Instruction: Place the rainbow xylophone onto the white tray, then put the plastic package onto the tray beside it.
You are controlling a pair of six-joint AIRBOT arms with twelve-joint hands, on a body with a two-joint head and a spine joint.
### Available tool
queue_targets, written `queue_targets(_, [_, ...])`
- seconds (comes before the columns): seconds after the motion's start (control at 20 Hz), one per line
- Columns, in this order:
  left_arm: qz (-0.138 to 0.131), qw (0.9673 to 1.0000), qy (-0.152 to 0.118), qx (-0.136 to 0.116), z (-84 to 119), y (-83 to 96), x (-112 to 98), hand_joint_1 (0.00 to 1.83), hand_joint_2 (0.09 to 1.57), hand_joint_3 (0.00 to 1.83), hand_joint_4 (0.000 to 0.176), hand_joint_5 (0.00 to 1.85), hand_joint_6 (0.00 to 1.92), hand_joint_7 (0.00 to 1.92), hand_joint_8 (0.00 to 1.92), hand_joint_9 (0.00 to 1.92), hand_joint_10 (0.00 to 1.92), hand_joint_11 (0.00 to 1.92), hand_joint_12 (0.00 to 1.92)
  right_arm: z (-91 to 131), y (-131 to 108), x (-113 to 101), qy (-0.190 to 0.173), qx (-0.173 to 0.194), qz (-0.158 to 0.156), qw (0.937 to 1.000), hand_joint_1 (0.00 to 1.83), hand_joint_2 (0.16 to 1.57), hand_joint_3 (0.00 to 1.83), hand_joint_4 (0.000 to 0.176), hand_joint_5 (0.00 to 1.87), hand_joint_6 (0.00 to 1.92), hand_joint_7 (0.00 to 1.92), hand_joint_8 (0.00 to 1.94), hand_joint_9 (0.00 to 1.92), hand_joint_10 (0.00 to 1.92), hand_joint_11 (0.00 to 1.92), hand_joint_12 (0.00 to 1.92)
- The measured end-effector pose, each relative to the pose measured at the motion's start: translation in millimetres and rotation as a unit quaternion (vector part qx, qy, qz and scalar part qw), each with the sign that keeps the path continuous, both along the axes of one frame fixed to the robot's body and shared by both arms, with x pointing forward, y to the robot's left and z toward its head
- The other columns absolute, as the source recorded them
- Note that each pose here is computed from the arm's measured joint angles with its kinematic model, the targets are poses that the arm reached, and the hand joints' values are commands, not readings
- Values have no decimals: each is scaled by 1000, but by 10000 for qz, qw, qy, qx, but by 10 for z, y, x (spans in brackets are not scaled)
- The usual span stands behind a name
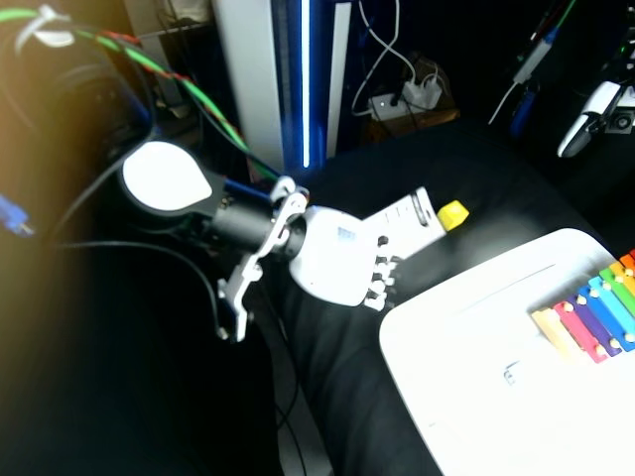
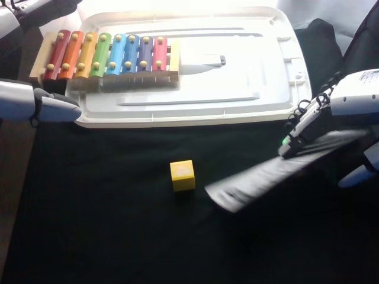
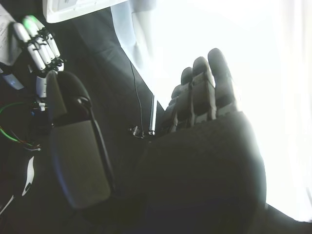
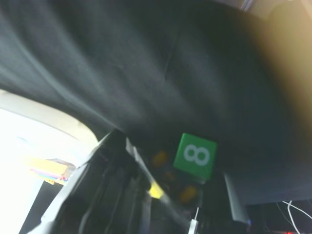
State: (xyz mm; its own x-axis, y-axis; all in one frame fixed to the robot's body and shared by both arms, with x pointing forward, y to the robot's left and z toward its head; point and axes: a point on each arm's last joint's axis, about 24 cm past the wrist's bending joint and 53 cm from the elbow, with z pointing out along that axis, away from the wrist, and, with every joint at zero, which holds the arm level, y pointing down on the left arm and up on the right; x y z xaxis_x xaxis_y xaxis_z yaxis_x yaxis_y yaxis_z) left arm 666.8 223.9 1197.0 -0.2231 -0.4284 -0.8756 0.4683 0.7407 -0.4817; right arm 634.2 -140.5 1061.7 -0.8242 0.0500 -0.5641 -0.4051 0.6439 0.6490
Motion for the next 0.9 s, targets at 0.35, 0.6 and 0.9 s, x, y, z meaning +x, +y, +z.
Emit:
queue_targets(0.35, [10,10000,14,-38,-12,-3,1,863,908,1,0,0,0,206,3,274,5,0,711,-1,25,17,38,57,-63,10000,1189,1187,0,1,793,1245,895,1182,896,970,733,1335])
queue_targets(0.6, [-26,10000,49,-47,-49,-37,-16,860,910,0,0,0,0,211,3,276,3,0,740,0,20,17,36,56,-55,10000,1252,1133,0,0,913,894,1012,1144,1109,650,865,1267])
queue_targets(0.9, [-19,10000,50,-52,-48,-34,-14,862,920,0,0,0,0,212,3,282,7,0,762,21,20,34,55,118,-108,9999,1262,1132,0,0,933,959,969,1098,1180,1092,1056,1482])
